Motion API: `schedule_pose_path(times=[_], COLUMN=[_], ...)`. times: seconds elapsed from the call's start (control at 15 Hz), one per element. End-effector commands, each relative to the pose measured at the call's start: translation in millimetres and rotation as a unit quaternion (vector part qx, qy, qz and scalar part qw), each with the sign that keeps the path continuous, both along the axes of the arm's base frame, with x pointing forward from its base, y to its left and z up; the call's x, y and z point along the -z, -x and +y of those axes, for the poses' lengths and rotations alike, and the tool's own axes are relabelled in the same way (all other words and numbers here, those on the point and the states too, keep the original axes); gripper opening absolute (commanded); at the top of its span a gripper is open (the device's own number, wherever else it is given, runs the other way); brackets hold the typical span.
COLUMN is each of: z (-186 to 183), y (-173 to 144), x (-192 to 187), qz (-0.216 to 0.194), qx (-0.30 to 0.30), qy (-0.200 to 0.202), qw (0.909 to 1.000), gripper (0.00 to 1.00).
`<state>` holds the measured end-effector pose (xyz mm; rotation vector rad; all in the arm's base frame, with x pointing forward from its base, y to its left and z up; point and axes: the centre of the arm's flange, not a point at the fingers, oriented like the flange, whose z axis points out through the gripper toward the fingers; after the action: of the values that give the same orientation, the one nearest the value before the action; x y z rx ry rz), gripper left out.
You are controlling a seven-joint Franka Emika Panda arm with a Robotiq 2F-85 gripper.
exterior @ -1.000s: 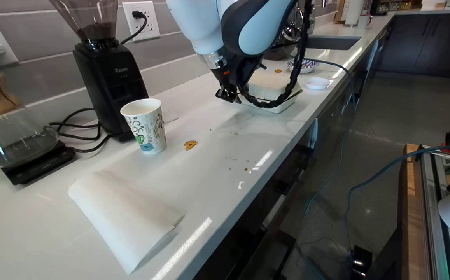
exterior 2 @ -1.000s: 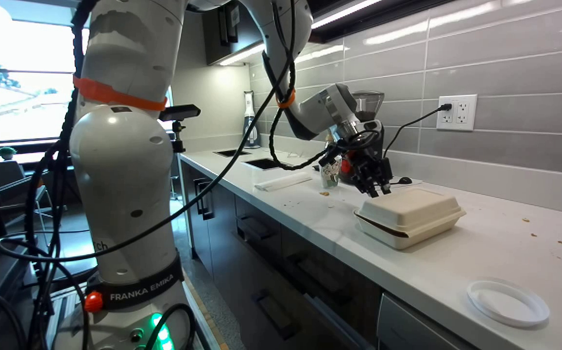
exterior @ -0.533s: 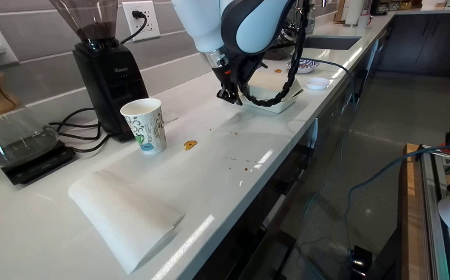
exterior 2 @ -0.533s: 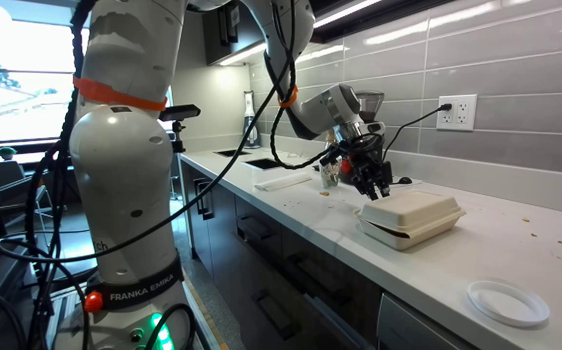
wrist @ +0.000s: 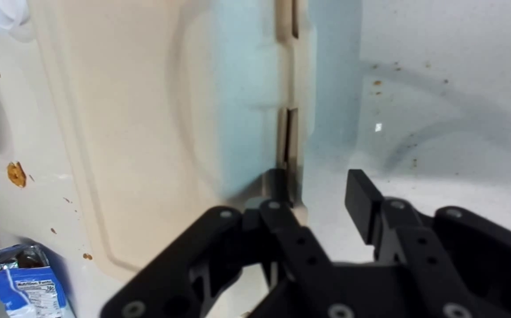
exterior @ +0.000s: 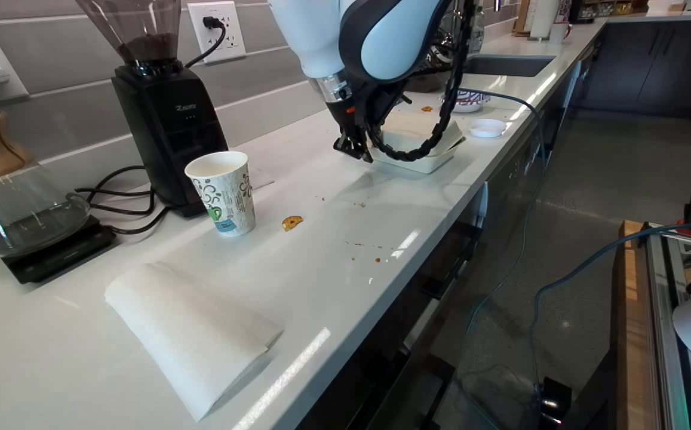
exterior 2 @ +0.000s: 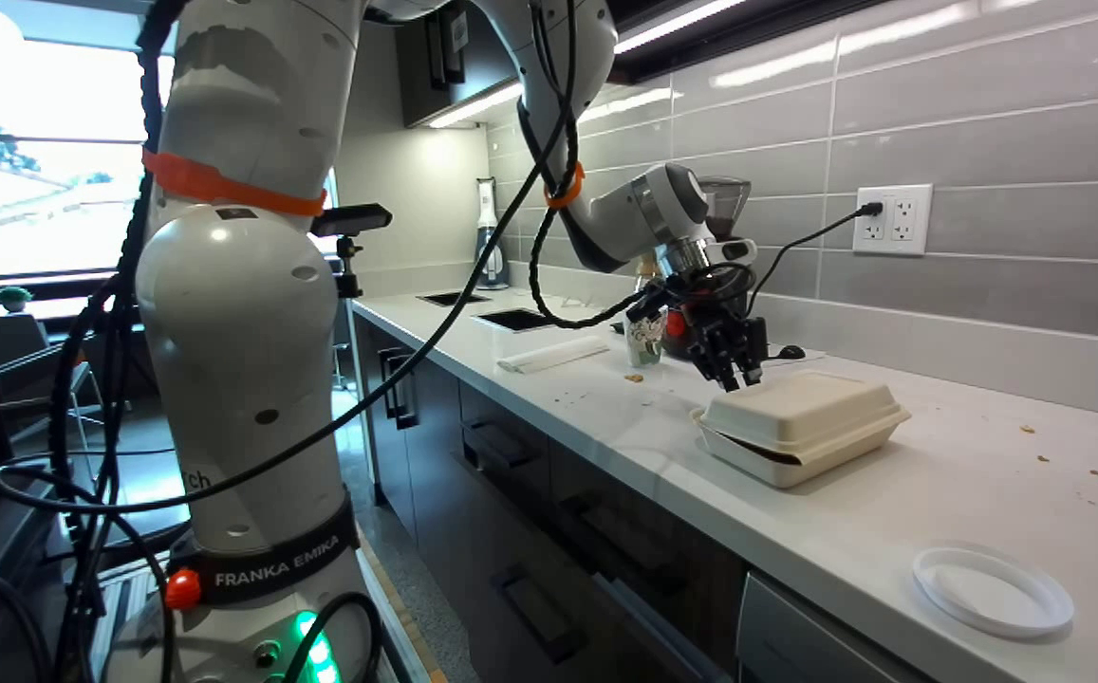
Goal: Close the food pack.
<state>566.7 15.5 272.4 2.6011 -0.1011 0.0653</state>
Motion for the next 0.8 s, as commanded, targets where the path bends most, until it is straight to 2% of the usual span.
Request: schedule_pose_path(times=[0.0, 0.53, 0.73], z=[-6.2, -9.5, -7.3], y=[7.8, 7.6, 7.0], x=[9.5, 8.7, 3.3], qz=[0.006, 0.004, 0.003], qx=[-0.001, -0.002, -0.007], qy=[-0.022, -0.026, -0.028], qw=[0.9997, 0.9997, 0.9996], gripper=[0.40, 0.35, 0.40])
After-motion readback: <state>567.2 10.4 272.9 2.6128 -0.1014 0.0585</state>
